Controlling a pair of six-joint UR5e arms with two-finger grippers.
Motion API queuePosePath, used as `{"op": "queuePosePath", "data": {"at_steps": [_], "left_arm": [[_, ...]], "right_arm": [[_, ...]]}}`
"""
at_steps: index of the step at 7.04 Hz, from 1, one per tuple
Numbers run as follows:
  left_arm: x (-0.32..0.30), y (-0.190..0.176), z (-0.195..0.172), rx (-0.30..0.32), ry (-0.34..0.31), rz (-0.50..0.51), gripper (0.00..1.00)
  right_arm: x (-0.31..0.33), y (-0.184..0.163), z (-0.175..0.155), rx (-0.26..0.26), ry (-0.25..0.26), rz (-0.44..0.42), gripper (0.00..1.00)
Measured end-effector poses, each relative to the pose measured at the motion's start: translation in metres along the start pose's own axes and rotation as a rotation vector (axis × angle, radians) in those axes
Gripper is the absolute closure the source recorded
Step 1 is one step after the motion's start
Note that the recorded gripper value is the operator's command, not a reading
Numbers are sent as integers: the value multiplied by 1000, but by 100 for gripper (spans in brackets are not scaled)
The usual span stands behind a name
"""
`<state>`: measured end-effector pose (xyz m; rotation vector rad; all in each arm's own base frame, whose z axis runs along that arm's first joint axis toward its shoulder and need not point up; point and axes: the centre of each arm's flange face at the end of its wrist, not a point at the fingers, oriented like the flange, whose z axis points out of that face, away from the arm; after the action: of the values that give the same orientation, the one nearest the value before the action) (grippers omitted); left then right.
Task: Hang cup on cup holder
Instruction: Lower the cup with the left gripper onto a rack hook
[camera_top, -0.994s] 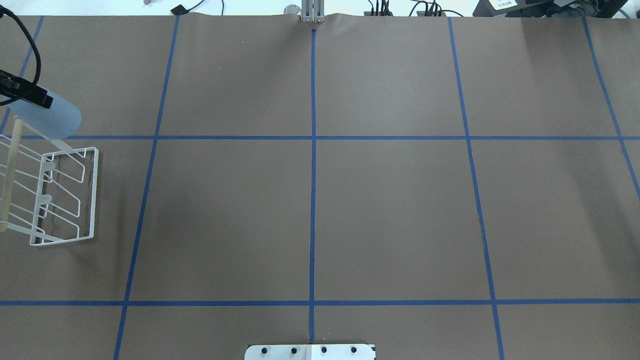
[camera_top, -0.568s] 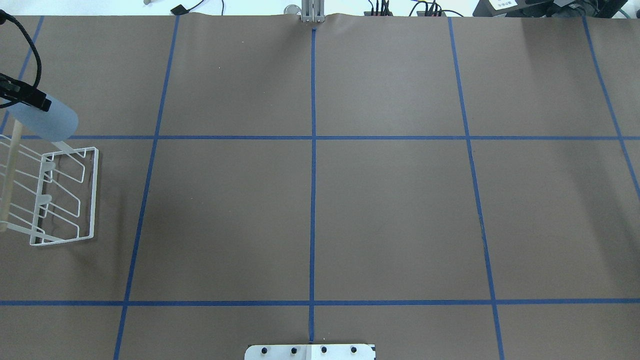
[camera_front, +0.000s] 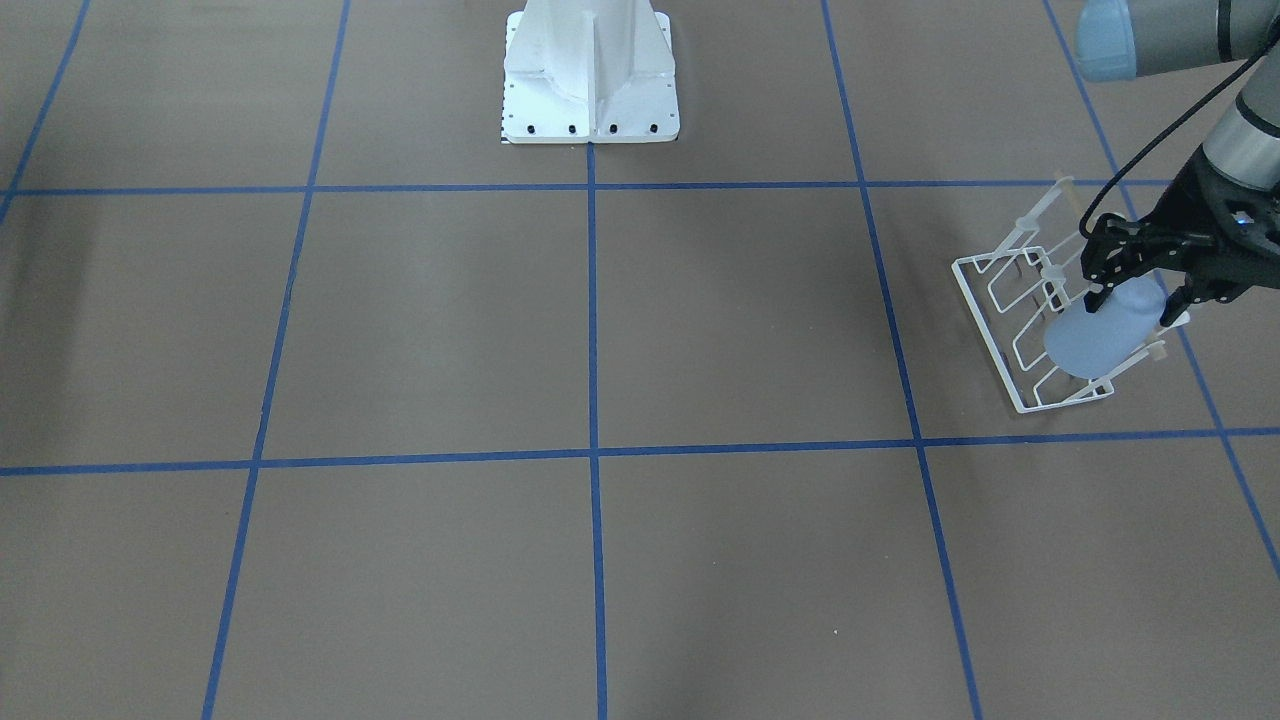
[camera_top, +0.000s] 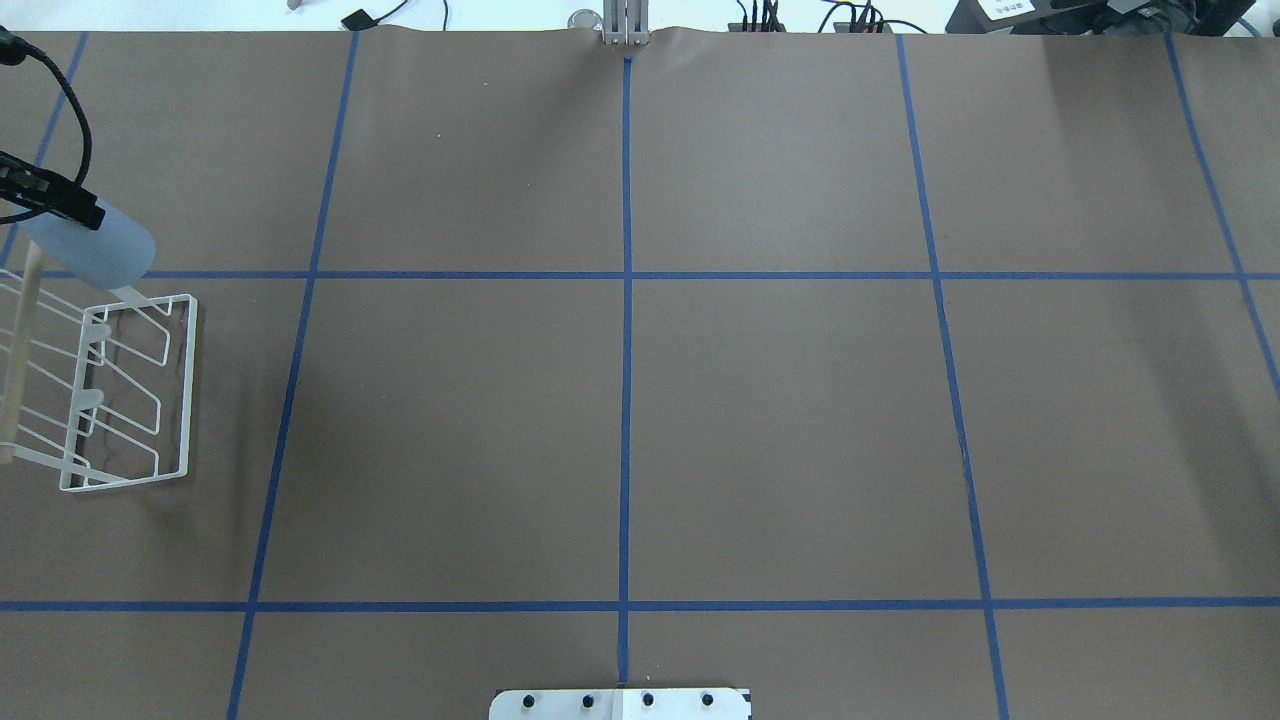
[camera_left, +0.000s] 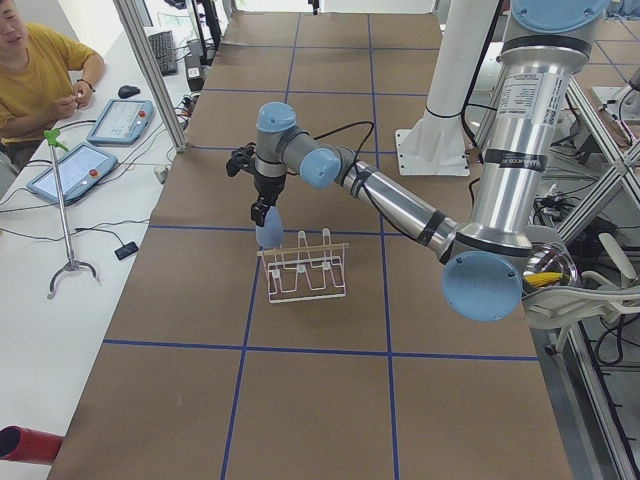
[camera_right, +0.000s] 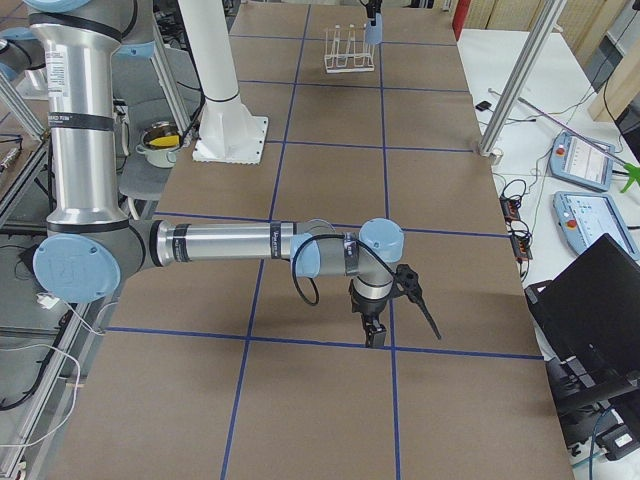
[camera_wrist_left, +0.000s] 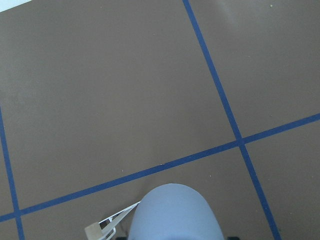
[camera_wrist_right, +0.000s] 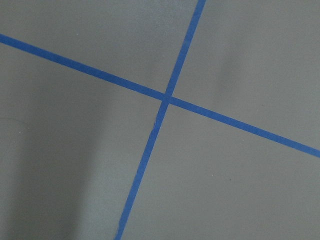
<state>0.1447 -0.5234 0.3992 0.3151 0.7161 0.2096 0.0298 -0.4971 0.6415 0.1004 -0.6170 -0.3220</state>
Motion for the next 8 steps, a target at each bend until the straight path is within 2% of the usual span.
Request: {"op": "queuePosePath", "data": {"at_steps": [1,4,8], "left_arm": [[-1,0,2,-5,4,-9,100],[3,6,7,-40,84,-52,100],[-27,6,57,-19,100,-55,100]], "right_arm": [[0,0,0,-1,0,1,0],[1,1,1,-3,0,1,0],[1,2,3,-7,0,3,0]]}}
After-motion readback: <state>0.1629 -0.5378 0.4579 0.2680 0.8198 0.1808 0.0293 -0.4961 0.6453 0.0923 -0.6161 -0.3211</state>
